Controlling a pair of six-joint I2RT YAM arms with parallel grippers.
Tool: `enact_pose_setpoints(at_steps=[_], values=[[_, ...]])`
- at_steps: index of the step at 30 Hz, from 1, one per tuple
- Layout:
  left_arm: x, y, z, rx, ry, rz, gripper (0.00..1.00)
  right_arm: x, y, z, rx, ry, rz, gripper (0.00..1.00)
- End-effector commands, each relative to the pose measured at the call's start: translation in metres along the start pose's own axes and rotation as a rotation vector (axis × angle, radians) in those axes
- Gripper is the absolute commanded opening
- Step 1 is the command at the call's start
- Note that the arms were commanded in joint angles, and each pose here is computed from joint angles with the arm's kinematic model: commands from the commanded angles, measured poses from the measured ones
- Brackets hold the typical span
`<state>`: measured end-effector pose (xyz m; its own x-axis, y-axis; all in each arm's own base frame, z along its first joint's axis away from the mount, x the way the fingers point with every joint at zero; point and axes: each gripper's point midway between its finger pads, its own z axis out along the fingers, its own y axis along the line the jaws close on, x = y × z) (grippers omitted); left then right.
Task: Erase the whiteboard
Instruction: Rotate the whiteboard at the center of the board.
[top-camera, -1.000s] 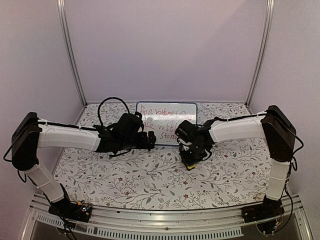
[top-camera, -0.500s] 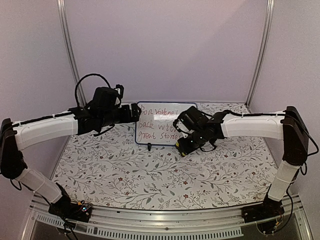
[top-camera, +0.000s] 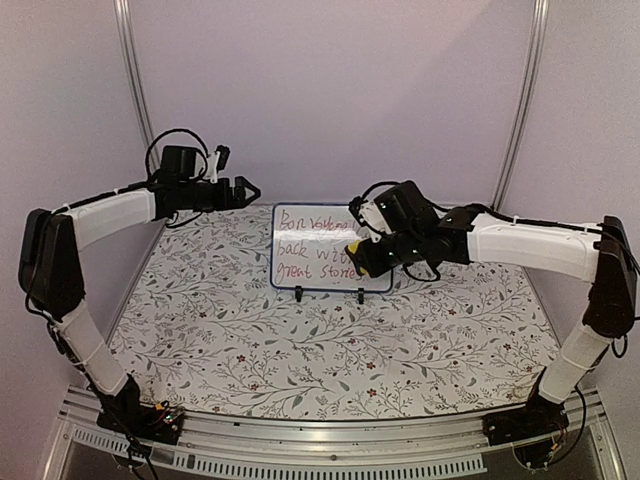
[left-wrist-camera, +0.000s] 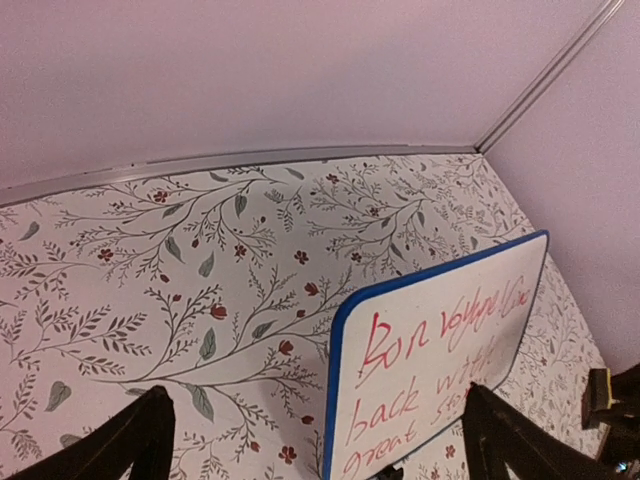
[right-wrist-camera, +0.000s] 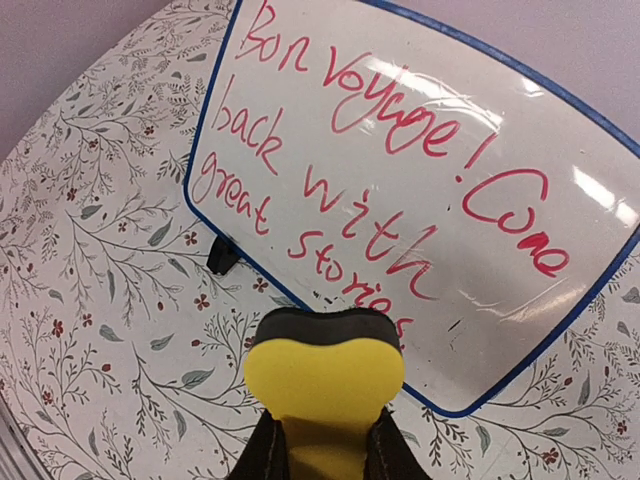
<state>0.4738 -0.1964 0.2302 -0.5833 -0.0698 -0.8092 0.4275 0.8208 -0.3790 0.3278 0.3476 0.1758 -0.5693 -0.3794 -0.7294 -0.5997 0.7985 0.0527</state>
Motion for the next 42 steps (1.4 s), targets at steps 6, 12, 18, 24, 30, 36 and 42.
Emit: enact_pose_setpoints(at_steps=[6,12,18,24,30,36,42], values=[[0.001,-0.006,0.030,0.367,0.024,-0.018,1.00,-0.029,-0.020,-0.045,0.022,-0.150,0.040,0.11],[0.013,-0.006,0.048,0.457,0.043,-0.041,0.88,-0.033,-0.021,-0.050,0.028,-0.167,0.036,0.12],[0.020,-0.003,0.063,0.493,0.066,-0.052,0.70,-0.031,-0.022,-0.047,0.029,-0.155,0.035,0.12],[0.026,-0.001,0.071,0.522,0.068,-0.066,0.64,-0.030,-0.022,-0.046,0.033,-0.149,0.035,0.12],[0.032,-0.002,0.079,0.558,0.072,-0.089,0.49,-0.035,-0.022,-0.048,0.031,-0.158,0.034,0.13],[0.036,-0.006,0.087,0.573,0.085,-0.094,0.41,-0.035,-0.021,-0.045,0.032,-0.151,0.029,0.12],[0.040,-0.009,0.087,0.587,0.092,-0.097,0.33,-0.034,-0.022,-0.043,0.036,-0.145,0.027,0.13]])
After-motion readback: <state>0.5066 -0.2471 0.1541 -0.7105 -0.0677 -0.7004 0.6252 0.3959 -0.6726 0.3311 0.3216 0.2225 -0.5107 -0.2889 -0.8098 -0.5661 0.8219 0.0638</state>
